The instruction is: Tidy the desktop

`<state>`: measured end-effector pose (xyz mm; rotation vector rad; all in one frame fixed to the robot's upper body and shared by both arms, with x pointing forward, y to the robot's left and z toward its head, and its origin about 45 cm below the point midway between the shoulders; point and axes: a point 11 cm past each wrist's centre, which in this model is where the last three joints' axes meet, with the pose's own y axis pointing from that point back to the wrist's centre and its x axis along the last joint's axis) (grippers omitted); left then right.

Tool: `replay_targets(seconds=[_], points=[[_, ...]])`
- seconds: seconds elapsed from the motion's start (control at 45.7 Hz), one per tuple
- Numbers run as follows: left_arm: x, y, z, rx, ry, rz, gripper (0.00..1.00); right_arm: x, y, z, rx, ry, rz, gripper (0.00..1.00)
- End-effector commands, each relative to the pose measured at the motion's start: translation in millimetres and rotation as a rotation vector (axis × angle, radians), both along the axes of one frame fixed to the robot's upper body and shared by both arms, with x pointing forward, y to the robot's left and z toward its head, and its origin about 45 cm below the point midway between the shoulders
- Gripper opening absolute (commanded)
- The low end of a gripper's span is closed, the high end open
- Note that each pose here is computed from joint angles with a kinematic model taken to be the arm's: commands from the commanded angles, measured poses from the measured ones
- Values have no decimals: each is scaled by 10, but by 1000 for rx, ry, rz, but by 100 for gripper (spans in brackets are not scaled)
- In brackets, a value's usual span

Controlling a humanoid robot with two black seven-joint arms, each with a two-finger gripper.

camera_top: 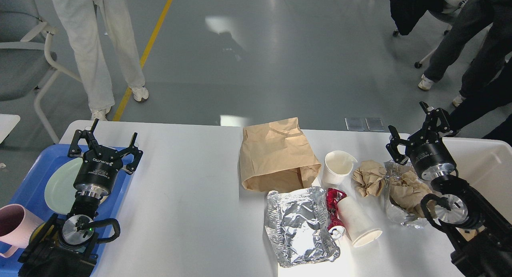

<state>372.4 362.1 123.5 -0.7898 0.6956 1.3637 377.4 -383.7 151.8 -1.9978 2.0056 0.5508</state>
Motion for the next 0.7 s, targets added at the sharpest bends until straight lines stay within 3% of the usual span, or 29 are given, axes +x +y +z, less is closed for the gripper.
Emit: replay_targets(seconds=[0.0, 0.197, 0.372, 0.438, 0.679], points=[[0, 0, 0, 0, 0, 0, 97, -182, -628, 38, -219, 116, 15, 100], [0, 0, 0, 0, 0, 0, 97, -66, -756, 286, -783, 331, 395, 100], [0, -1, -1, 0, 1, -1, 97, 193, -747, 762, -1210, 440, 638, 100], [0, 0, 0, 0, 0, 0, 97, 331, -646, 1035, -1331, 464, 736, 100], [0, 0, 0, 0, 0, 0, 97, 392, 150, 1706, -1555, 685, 1245, 100]])
